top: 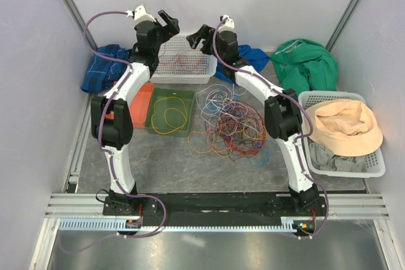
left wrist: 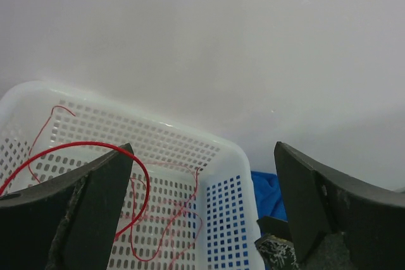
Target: Untangle the cables
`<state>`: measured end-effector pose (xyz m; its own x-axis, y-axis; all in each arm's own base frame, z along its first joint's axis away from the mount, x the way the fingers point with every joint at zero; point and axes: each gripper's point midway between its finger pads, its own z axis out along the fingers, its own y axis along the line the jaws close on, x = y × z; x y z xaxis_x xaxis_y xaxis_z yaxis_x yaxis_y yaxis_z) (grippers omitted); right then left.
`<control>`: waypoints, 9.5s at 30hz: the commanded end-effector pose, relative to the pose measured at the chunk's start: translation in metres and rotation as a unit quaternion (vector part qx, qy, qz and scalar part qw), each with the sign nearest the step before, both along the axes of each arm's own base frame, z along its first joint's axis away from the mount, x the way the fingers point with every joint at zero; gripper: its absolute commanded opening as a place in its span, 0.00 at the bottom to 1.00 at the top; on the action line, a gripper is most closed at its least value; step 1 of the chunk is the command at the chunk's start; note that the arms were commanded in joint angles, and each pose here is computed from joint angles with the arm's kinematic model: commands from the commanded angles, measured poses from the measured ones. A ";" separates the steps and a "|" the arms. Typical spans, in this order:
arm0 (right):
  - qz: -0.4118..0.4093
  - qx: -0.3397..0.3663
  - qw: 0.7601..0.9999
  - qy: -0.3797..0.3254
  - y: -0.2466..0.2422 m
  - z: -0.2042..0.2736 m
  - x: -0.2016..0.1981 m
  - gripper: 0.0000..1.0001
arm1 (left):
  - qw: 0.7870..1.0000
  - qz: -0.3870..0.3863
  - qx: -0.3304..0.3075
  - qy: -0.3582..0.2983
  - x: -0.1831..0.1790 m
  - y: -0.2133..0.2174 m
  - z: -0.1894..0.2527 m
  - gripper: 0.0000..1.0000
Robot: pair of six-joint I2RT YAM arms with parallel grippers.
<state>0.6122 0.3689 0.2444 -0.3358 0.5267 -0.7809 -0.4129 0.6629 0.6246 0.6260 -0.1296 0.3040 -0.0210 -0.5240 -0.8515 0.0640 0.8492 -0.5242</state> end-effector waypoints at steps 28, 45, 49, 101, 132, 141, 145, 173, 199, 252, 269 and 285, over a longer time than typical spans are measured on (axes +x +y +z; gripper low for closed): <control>-0.121 -0.077 0.989 0.035 -0.135 0.020 -0.209 0.98 | 0.968 -0.114 -0.101 0.198 -0.155 -0.094 0.033 1.00; -0.228 -0.164 0.951 0.130 -0.239 -0.063 -0.324 0.98 | 0.957 -0.145 0.052 0.246 -0.332 -0.192 -0.095 1.00; -0.281 -0.168 0.935 0.139 -0.265 -0.072 -0.334 0.98 | 0.937 -0.049 -0.014 0.347 -0.345 -0.171 -0.146 1.00; -0.179 -0.188 0.955 0.140 -0.253 -0.087 -0.367 0.98 | 0.893 -0.350 0.119 0.255 -0.375 -0.237 -0.127 0.02; 0.175 -0.003 0.984 -0.035 -0.134 0.003 -0.425 0.69 | 0.895 -0.408 0.056 0.173 -0.391 -0.241 -0.024 0.02; 0.175 0.001 0.984 -0.040 -0.123 -0.009 -0.415 0.68 | 0.891 -0.403 -0.012 0.209 -0.386 -0.260 -0.033 0.02; 0.152 -0.014 0.988 -0.031 -0.121 -0.024 -0.401 0.68 | 0.884 -0.414 -0.020 0.216 -0.390 -0.265 -0.035 0.02; -0.111 -0.133 0.985 -0.013 -0.228 0.063 -0.373 0.00 | 0.922 -0.267 0.165 0.228 -0.379 -0.158 -0.071 0.61; -0.044 -0.096 0.994 0.005 -0.202 0.096 -0.384 0.00 | 0.880 -0.459 0.064 -0.101 -0.412 -0.222 -0.008 0.58; 0.024 -0.100 0.995 -0.011 -0.177 0.041 -0.390 0.79 | 0.938 -0.260 0.103 -0.204 -0.360 -0.167 0.299 0.02; 0.093 -0.037 0.994 -0.050 -0.121 0.048 -0.367 0.78 | 0.937 -0.211 0.072 -0.271 -0.364 -0.144 0.372 0.02; 0.024 -0.071 0.997 -0.026 -0.161 0.042 -0.373 0.78 | 0.978 -0.040 0.087 -0.185 -0.182 -0.086 0.294 0.02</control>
